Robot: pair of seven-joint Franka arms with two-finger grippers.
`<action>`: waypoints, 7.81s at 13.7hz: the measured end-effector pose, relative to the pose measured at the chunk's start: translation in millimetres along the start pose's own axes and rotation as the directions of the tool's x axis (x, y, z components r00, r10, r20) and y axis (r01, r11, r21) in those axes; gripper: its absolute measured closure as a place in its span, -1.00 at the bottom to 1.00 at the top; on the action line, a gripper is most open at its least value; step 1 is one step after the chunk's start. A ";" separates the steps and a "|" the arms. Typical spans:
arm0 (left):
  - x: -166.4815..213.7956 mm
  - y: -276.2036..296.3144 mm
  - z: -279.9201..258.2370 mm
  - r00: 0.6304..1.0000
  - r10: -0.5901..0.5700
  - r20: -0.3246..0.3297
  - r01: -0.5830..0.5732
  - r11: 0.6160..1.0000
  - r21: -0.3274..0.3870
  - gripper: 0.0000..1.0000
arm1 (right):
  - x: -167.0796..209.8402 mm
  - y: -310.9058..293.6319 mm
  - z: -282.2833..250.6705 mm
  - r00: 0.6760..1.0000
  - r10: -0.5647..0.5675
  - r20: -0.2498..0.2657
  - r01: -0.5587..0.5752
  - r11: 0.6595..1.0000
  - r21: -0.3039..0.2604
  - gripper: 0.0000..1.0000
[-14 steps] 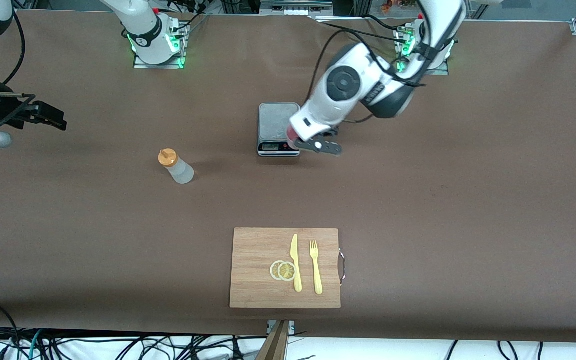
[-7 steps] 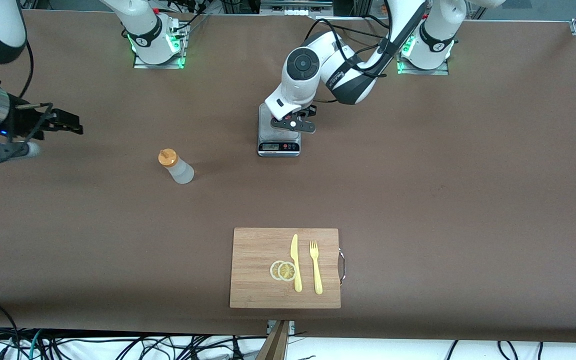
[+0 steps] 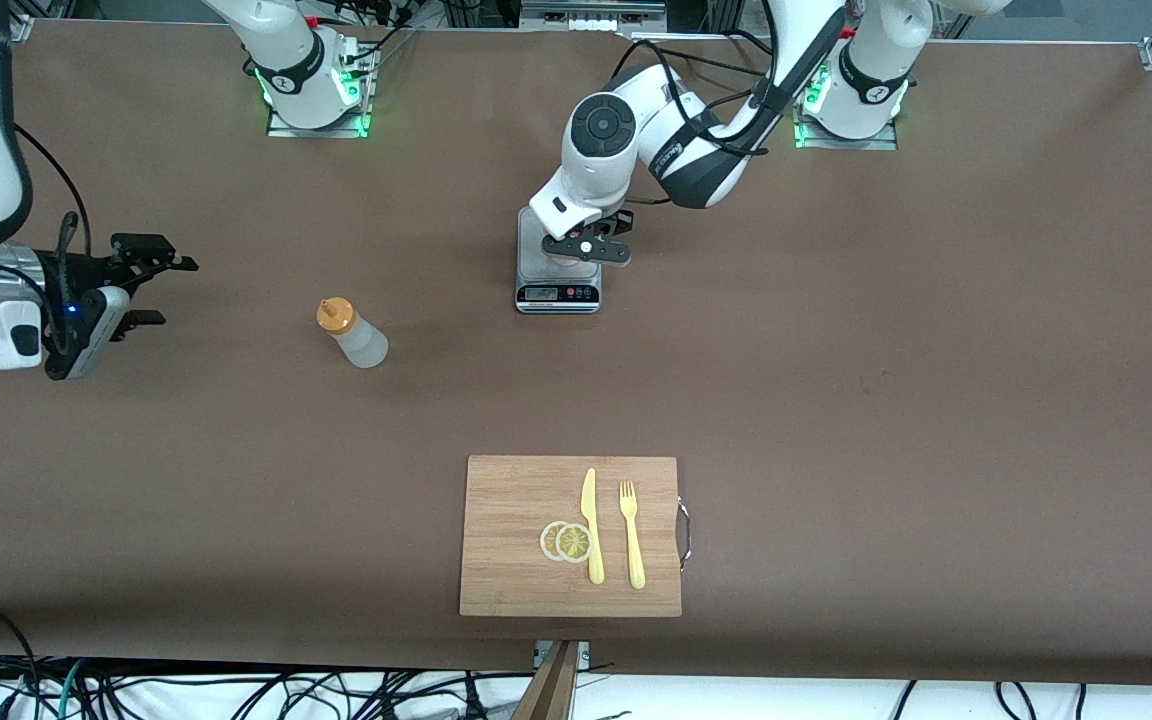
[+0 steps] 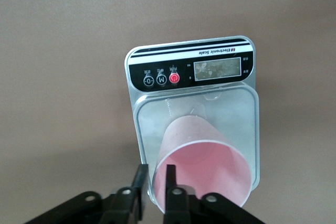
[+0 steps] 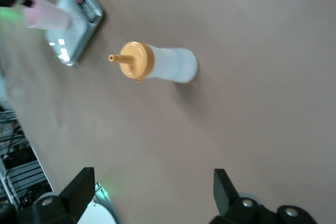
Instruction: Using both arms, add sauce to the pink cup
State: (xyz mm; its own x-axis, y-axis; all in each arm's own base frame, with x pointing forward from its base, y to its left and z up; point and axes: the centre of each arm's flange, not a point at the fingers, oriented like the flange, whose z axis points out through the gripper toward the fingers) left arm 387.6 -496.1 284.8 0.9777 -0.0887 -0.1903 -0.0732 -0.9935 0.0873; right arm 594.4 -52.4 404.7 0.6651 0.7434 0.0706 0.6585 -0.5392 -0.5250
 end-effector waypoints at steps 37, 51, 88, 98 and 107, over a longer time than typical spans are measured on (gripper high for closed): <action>107.2 -456.7 -376.0 0.988 -0.131 -0.085 0.133 0.991 0.015 -1.00 | 37.3 105.6 264.0 0.424 -0.617 -0.663 0.853 0.518 0.062 0.22; 107.2 -453.9 -375.5 0.989 -0.124 -0.083 0.126 0.992 0.015 -1.00 | 206.5 -83.4 202.0 0.684 -0.727 0.050 0.700 0.675 0.235 0.26; 107.2 -454.1 -375.1 0.989 -0.125 -0.080 0.126 0.992 0.015 -1.00 | 262.3 -310.6 350.3 0.464 -0.441 0.768 0.661 0.750 0.031 0.27; 107.2 -454.1 -375.0 0.989 -0.124 -0.080 0.126 0.992 0.015 -1.00 | 276.9 -288.2 307.7 0.558 -0.543 0.628 0.674 0.738 0.038 0.27; 107.2 -454.1 -375.0 0.989 -0.124 -0.080 0.126 0.992 0.015 -1.00 | 250.9 -166.2 218.8 0.610 -0.766 0.202 0.762 0.637 0.114 0.34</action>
State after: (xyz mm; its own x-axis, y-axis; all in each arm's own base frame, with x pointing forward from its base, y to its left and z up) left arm 599.4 -27.7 591.5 0.9918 0.0417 -0.1207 0.0477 -0.9977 0.0477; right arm 574.8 310.4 324.1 -0.1701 0.9466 0.2739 0.8864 0.2684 -0.3771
